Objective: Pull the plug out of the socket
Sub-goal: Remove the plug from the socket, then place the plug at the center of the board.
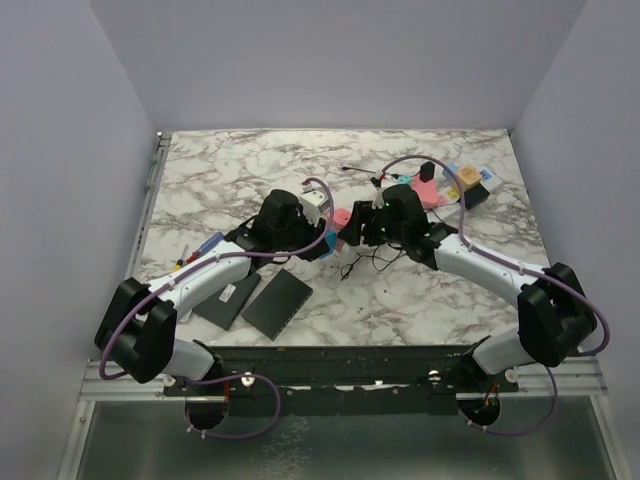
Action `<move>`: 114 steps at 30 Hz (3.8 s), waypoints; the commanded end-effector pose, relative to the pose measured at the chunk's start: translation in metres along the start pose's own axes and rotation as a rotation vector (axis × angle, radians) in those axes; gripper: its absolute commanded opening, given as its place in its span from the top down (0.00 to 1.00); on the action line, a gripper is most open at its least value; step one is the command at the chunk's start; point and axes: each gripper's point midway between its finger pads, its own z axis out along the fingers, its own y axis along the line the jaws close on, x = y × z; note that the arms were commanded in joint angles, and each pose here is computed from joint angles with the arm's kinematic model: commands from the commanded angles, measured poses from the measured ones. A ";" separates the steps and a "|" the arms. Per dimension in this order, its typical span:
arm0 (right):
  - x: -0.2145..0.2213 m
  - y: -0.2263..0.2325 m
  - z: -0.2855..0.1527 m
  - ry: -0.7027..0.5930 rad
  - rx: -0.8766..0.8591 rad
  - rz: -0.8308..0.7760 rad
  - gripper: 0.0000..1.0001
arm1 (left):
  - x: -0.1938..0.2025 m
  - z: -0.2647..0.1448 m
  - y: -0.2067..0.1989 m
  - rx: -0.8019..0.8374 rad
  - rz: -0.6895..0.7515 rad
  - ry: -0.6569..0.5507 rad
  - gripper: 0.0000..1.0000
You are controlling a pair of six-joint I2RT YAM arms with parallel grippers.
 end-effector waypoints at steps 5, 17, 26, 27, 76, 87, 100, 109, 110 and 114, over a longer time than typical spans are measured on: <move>-0.017 -0.022 0.012 -0.040 0.138 0.047 1.00 | -0.025 -0.005 -0.010 0.026 -0.021 -0.094 1.00; -0.015 -0.019 0.011 -0.042 0.099 0.002 1.00 | -0.021 -0.005 -0.005 0.013 -0.008 -0.064 1.00; -0.013 0.003 0.003 -0.044 -0.051 -0.099 1.00 | -0.025 -0.011 0.004 0.038 -0.021 -0.062 1.00; -0.013 0.005 0.001 -0.046 -0.065 -0.107 1.00 | -0.026 -0.011 0.004 0.045 -0.026 -0.062 1.00; -0.006 -0.017 0.023 0.005 0.048 0.028 1.00 | -0.013 -0.002 0.013 -0.028 -0.022 -0.029 1.00; -0.018 -0.010 0.010 -0.057 0.017 0.026 1.00 | -0.020 -0.009 0.023 -0.065 -0.026 -0.058 1.00; -0.066 -0.008 -0.051 -0.278 0.065 -0.014 1.00 | -0.020 -0.032 0.129 -0.266 -0.276 -0.122 1.00; -0.074 -0.023 -0.087 -0.358 0.096 -0.059 1.00 | -0.032 -0.032 0.197 -0.334 -0.483 -0.212 1.00; -0.072 -0.027 -0.089 -0.361 0.101 -0.055 1.00 | -0.031 -0.031 0.205 -0.350 -0.491 -0.210 1.00; -0.067 -0.037 -0.099 -0.383 0.120 -0.046 1.00 | -0.023 -0.029 0.242 -0.398 -0.546 -0.200 1.00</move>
